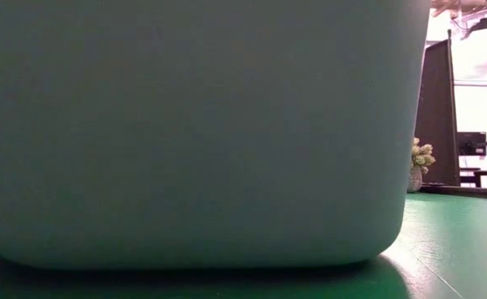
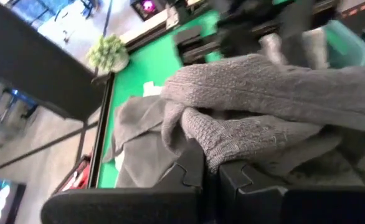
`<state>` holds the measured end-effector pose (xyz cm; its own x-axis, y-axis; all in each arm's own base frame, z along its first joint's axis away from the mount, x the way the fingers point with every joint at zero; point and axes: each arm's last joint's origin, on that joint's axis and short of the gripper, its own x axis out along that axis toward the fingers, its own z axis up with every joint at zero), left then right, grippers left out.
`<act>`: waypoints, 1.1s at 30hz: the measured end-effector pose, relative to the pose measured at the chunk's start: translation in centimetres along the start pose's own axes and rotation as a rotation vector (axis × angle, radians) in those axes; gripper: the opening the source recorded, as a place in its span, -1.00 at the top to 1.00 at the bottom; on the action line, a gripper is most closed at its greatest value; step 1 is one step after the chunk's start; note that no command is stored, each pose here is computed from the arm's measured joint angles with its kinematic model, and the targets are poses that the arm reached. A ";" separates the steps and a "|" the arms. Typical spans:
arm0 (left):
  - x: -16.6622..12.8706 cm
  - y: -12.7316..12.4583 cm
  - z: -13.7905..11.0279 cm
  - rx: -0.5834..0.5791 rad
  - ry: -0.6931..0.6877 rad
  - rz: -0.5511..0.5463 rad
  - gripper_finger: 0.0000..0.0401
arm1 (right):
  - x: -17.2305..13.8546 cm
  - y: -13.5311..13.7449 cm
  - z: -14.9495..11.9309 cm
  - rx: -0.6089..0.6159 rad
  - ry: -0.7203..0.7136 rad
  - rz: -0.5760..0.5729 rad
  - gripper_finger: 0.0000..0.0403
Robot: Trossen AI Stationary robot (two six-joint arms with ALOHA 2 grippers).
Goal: Sort towels by color in basket
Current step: Put the bottom black towel into the orange bin
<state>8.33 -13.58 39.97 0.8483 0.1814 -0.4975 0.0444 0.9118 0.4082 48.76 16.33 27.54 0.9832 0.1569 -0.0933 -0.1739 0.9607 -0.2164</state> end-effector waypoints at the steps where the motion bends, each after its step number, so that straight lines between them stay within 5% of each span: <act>1: 0.1 0.1 -0.2 -0.008 0.004 0.006 1.00 | 0.5 0.1 0.1 -0.012 -0.014 0.025 0.27; 6: 0.5 0.4 -0.7 -0.050 0.012 0.028 1.00 | 3.4 0.4 -0.6 -0.037 -0.047 0.063 0.37; 13: 0.6 -0.3 0.1 -0.091 -0.043 -0.001 1.00 | 7.0 -2.0 -5.0 -0.037 0.180 0.008 0.52; 19: 0.6 -0.8 0.7 -0.065 -0.069 -0.043 1.00 | 7.4 -3.5 -6.0 0.019 0.339 -0.047 0.57; 26: 0.8 -1.5 0.5 -0.060 -0.046 -0.083 1.00 | 6.3 -2.3 -3.8 0.001 0.376 -0.009 0.57; 33: 2.8 -4.4 -1.3 -0.023 -0.044 -0.109 1.00 | 2.4 -1.5 -0.4 -0.026 0.580 0.057 0.57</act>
<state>9.81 -16.64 35.76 0.8615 0.0650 -0.5036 0.1260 0.9334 0.3360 51.33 15.14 27.26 0.7824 0.0504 -0.6208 -0.2346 0.9472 -0.2188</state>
